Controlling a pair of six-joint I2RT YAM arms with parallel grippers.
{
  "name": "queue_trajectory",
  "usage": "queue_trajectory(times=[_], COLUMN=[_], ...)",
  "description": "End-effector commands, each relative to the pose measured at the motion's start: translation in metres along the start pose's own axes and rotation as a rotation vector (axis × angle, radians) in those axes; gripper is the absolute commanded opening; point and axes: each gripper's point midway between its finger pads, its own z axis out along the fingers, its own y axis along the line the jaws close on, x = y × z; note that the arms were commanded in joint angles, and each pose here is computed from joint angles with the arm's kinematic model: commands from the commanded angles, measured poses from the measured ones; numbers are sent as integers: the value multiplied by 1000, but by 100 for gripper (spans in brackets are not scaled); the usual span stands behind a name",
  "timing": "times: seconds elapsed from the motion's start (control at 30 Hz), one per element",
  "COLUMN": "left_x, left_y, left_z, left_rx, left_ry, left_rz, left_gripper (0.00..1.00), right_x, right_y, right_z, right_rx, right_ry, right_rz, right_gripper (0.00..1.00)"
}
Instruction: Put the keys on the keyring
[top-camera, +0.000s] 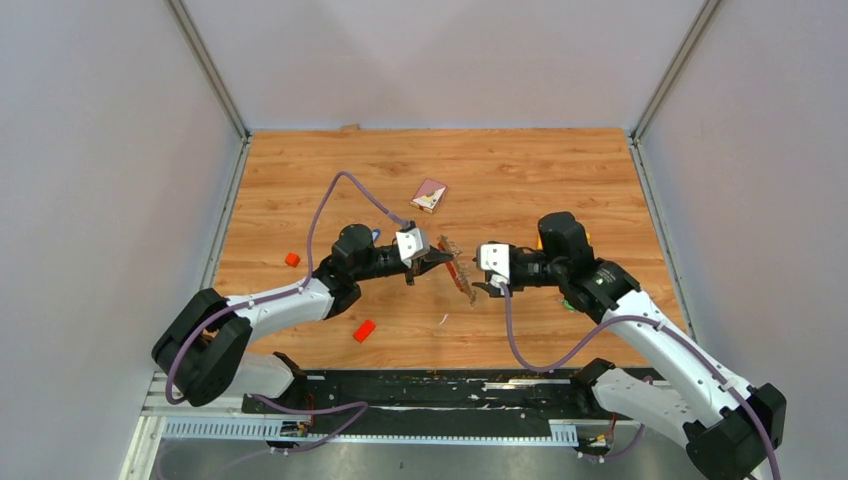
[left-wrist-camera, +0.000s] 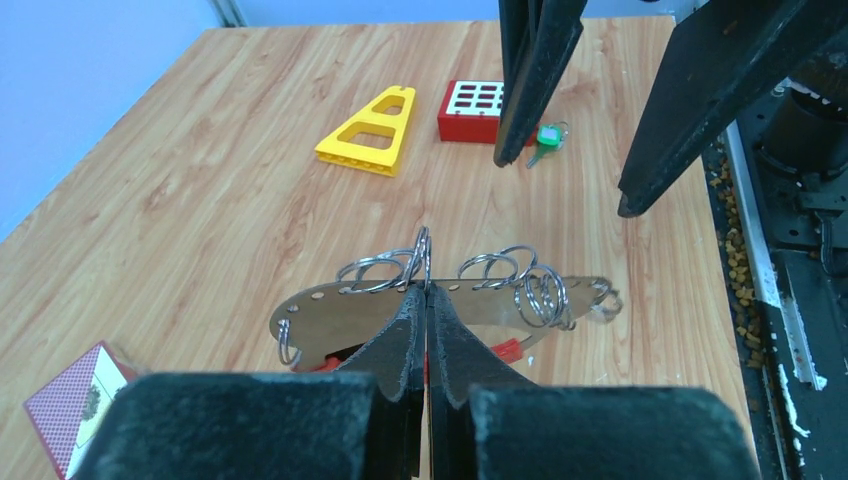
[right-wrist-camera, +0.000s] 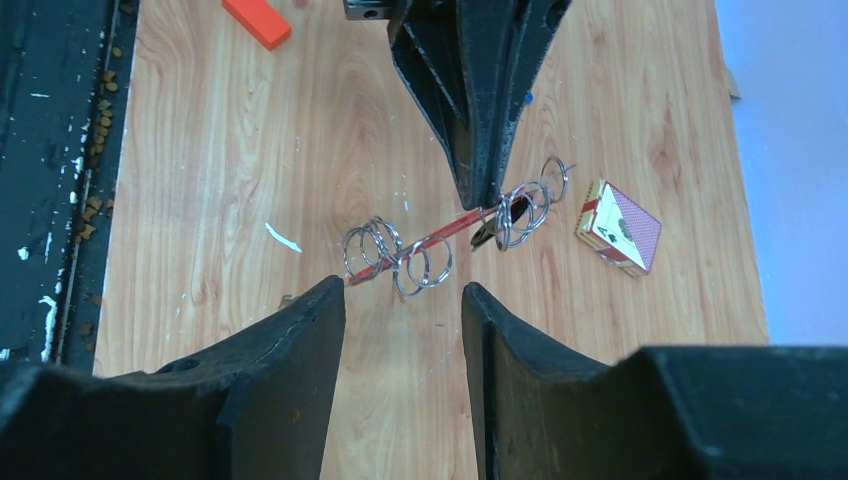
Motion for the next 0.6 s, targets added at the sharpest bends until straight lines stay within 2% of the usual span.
queue_trajectory(times=[0.0, 0.2, 0.57], left_x=[-25, -28, -29], left_y=[0, -5, -7], left_z=[2, 2, 3], left_rx=[10, 38, 46], left_ry=[-82, -94, -105], left_rz=[6, -8, -21], left_gripper=[0, 0, 0], right_x=[-7, 9, 17], right_y=[7, 6, 13], right_z=[6, 14, 27], right_rx=[-48, -51, -90], right_ry=[-50, 2, 14], right_rz=[-7, -24, -36], right_gripper=[47, 46, 41])
